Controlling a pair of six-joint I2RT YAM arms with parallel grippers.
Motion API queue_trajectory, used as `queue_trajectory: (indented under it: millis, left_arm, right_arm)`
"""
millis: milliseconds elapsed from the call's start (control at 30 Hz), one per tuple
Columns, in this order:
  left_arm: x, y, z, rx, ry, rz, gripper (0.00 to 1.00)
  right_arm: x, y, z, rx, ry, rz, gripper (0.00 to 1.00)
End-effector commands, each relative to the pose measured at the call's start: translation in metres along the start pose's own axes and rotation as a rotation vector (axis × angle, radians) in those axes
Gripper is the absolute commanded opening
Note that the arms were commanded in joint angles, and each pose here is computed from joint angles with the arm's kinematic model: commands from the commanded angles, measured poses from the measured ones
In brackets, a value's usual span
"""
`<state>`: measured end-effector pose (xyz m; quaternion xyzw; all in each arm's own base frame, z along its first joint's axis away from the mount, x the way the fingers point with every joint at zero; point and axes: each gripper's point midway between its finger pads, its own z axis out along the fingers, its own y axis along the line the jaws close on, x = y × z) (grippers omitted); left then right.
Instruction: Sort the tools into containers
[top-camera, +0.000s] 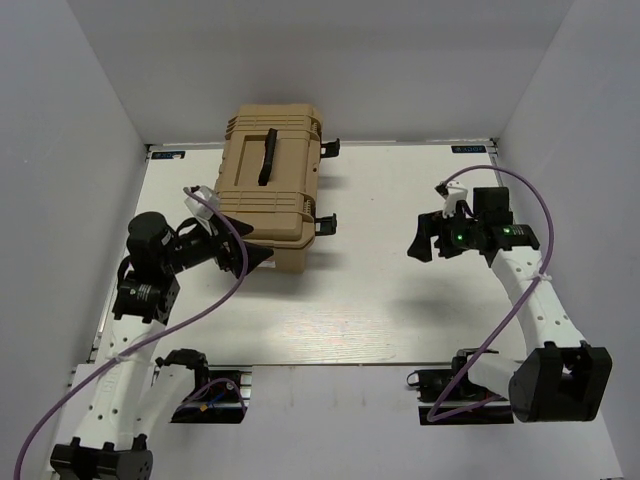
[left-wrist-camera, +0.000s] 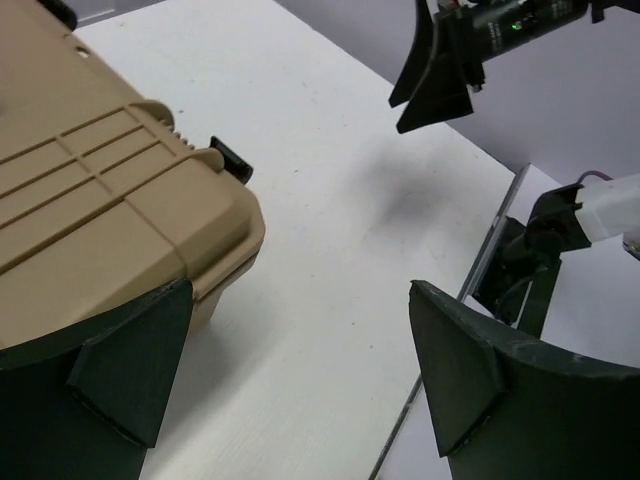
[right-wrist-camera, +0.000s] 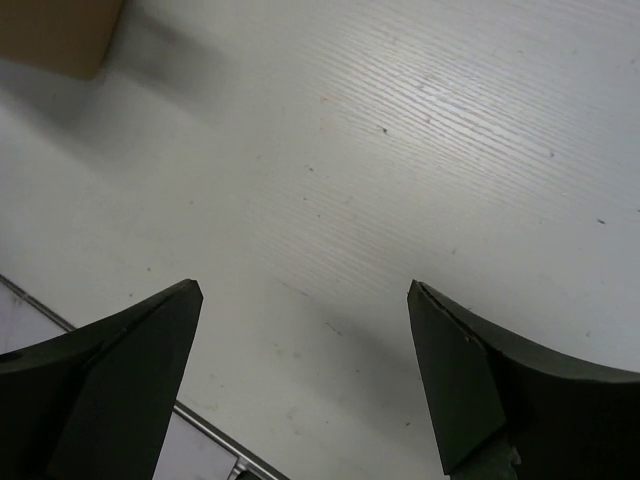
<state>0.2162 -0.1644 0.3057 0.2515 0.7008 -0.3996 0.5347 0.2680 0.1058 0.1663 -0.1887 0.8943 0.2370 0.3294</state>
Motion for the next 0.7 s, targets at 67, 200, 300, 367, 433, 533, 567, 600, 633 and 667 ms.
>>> queue_trajectory:
  millis: [67,200,300,367,433,533,567,600,633,667]
  left_arm:
    - [-0.002,-0.003,0.024,0.109,0.029,-0.008,0.99]
    - [0.009,-0.006,0.041,0.153,0.079,-0.018,0.99]
    - [0.022,-0.01,0.056,0.161,0.117,0.005,0.99]
    - [0.03,-0.013,0.066,0.159,0.141,0.032,0.99]
    - [0.035,-0.01,0.073,0.131,0.154,0.051,0.99]
    - [0.038,-0.012,0.078,0.127,0.147,0.089,0.99]
    - [0.041,-0.014,0.077,0.132,0.148,0.118,0.99]
    - [0.04,-0.017,0.078,0.142,0.143,0.125,0.99]
    - [0.044,-0.017,0.077,0.143,0.147,0.135,0.99]
    - [0.053,-0.017,0.078,0.152,0.153,0.145,0.99]
  right_arm:
    - [-0.012,-0.021,-0.011,0.095,-0.068,0.027,0.9]
    - [-0.008,-0.024,-0.013,0.112,-0.089,0.043,0.9]
    - [-0.003,-0.035,-0.018,0.16,-0.125,0.078,0.9]
    - [-0.005,-0.035,-0.022,0.178,-0.166,0.091,0.9]
    - [-0.007,-0.036,-0.027,0.202,-0.198,0.113,0.9]
    - [-0.007,-0.039,-0.032,0.234,-0.237,0.101,0.9]
    - [0.001,-0.04,-0.028,0.232,-0.227,0.107,0.9]
    - [0.0,-0.04,-0.031,0.236,-0.245,0.1,0.9]
    - [0.002,-0.04,-0.03,0.237,-0.244,0.099,0.9]
    - [0.007,-0.041,-0.028,0.235,-0.239,0.104,0.9]
